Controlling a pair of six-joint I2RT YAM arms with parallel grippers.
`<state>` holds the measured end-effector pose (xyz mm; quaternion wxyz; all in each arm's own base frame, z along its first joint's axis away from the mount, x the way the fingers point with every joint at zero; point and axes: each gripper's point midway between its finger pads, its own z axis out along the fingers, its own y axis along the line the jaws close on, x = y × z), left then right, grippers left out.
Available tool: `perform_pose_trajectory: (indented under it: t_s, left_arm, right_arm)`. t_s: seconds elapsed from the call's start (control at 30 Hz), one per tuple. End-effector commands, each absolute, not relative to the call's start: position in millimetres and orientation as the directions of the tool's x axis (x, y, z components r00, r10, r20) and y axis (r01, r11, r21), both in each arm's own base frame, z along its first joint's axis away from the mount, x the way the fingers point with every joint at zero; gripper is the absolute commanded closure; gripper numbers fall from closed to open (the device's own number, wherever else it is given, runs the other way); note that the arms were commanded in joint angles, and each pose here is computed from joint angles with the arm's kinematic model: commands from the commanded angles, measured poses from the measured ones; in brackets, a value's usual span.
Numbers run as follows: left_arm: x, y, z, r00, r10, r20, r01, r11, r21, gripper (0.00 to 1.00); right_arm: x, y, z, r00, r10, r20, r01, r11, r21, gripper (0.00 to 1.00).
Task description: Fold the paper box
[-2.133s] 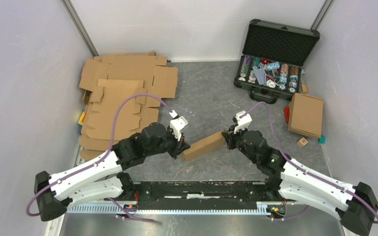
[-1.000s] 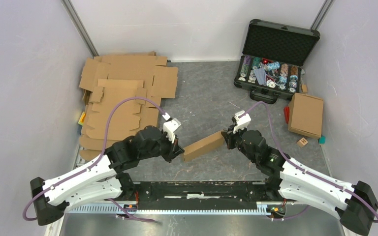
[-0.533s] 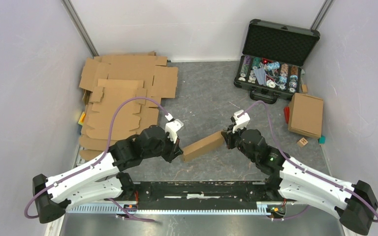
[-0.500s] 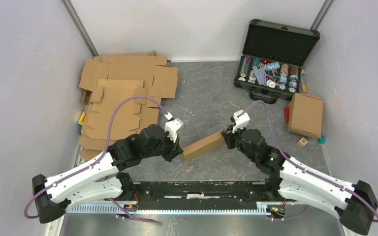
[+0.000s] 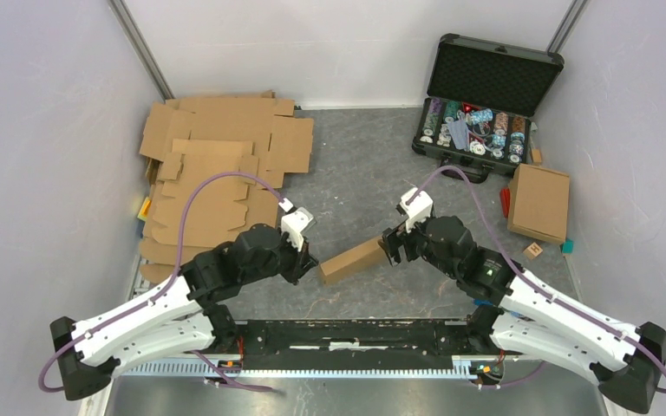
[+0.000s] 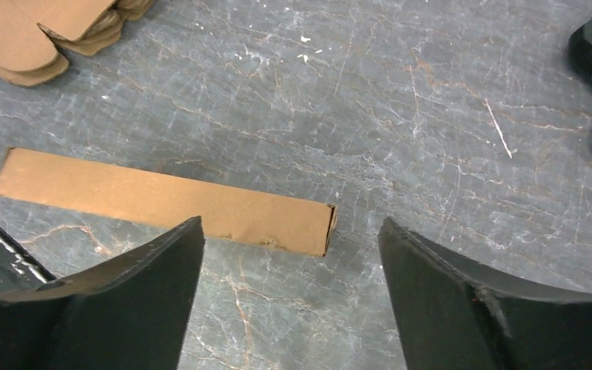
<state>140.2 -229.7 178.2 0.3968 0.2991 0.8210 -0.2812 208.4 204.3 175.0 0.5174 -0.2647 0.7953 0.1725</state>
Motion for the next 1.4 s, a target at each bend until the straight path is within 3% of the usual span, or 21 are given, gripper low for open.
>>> perform_pose_trajectory:
  t_s: [0.0,0.1,0.2,0.4,0.6,0.93,1.1,1.23,1.37]
  left_arm:
    - [155.7,-227.7,185.2,-0.459,0.183,-0.869,0.681,0.701,-0.212,0.85]
    - [161.7,-223.1,177.9,-0.462,0.148,-0.874,0.644,0.734,-0.216,0.81]
    - [170.9,-214.6,174.9,-0.438,0.105,-0.893,0.601,0.773,-0.204,0.79]
    - [191.3,-191.5,174.1,-0.34,-0.023,-0.94,0.503,0.84,-0.203,0.81]
    - [195.7,-199.4,165.9,-0.281,-0.087,-0.956,0.537,0.811,-0.232,0.8]
    - [171.3,-244.8,154.9,-0.235,0.016,-0.972,0.773,0.609,-0.177,0.83]
    - [146.7,-266.1,159.7,-0.196,0.027,-0.98,0.883,0.439,-0.164,0.85]
    - [130.1,-280.9,149.3,-0.208,0.081,-0.975,0.932,0.32,-0.173,0.88]
    - [128.6,-289.4,134.4,-0.26,0.155,-0.953,0.932,0.298,-0.206,0.89]
  right_arm:
    - [208.5,204.5,200.6,-0.315,-0.265,-0.911,-0.609,0.793,-0.02,0.03]
    - [215.5,194.6,206.7,-0.452,0.005,-0.892,-0.384,0.901,0.2,0.02]
    - [208.8,201.8,206.4,-0.568,0.254,-0.783,-0.214,0.873,0.438,0.02]
    - [202.7,219.7,195.8,-0.68,0.448,-0.581,0.011,0.798,0.602,0.02]
    - [197.6,238.2,178.9,-0.729,0.533,-0.429,0.14,0.73,0.668,0.02]
    - [189.7,267.2,147.5,-0.79,0.536,-0.299,0.209,0.694,0.689,0.02]
    - [174.5,258.7,111.7,-0.803,0.539,-0.255,0.265,0.705,0.657,0.02]
    - [165.9,238.9,94.9,-0.777,0.575,-0.255,0.289,0.686,0.667,0.06]
    - [156.3,221.1,70.4,-0.756,0.607,-0.245,0.3,0.654,0.694,0.21]
